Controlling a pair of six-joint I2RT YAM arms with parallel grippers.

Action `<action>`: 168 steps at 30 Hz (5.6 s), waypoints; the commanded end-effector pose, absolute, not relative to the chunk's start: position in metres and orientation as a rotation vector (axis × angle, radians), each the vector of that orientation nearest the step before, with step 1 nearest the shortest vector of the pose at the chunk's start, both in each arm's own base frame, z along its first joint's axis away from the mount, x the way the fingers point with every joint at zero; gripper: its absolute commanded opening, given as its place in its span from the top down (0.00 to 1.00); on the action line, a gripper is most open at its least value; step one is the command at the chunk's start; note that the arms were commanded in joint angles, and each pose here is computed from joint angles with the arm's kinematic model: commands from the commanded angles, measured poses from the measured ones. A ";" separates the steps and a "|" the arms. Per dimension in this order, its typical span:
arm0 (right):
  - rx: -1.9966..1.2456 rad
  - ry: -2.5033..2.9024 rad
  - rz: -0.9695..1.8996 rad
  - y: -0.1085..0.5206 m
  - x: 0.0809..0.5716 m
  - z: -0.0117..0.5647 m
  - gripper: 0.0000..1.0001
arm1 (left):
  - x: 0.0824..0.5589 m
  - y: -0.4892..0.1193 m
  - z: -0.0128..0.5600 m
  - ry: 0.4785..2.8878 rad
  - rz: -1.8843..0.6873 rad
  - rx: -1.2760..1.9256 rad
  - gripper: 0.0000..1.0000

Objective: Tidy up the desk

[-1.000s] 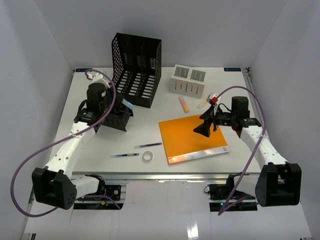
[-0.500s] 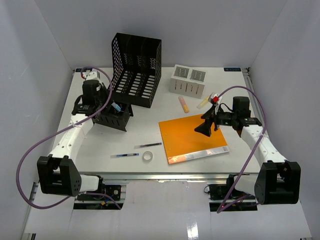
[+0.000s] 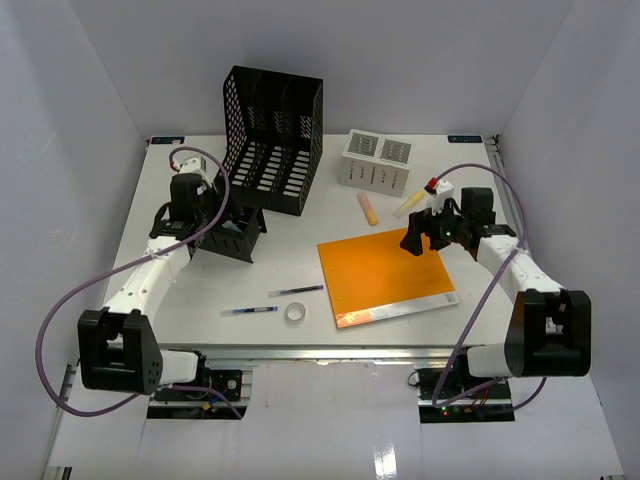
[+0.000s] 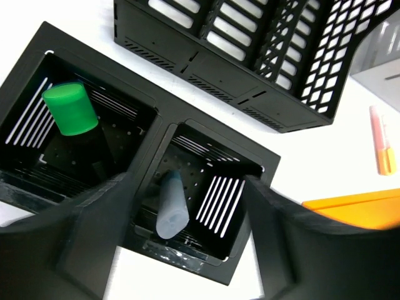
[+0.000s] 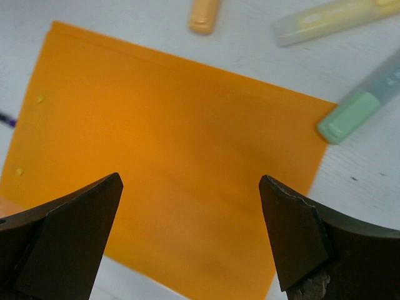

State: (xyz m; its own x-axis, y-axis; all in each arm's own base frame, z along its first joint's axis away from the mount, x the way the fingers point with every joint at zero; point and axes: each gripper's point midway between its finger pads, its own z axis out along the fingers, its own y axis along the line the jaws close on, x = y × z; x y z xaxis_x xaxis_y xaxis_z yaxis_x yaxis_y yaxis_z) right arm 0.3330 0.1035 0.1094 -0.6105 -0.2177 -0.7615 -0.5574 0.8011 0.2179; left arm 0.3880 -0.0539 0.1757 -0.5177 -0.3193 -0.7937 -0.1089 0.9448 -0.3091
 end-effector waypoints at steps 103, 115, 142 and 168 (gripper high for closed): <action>-1.114 1.660 0.936 0.190 0.259 0.197 0.05 | 0.323 -0.352 0.207 2.018 -1.065 0.089 1.00; -1.085 1.678 0.943 0.178 0.261 0.190 0.05 | 0.381 -0.131 0.256 1.947 -0.356 -0.109 1.00; -0.420 2.177 0.536 0.120 0.377 0.137 0.10 | 0.409 -0.072 0.205 1.983 -0.274 -0.164 0.26; 0.235 2.406 0.072 0.095 0.496 0.042 0.29 | 0.341 -0.079 0.288 1.681 -0.404 -0.052 0.02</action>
State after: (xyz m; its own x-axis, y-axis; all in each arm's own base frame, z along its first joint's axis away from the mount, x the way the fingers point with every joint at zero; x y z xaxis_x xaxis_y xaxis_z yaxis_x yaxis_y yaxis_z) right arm 0.4974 0.0931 0.0538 -0.7483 0.1699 -0.6412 0.1041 0.9847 0.1394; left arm 0.3437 -0.0767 0.2843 -0.1689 -0.2654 -0.9492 0.1711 0.9405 -0.2935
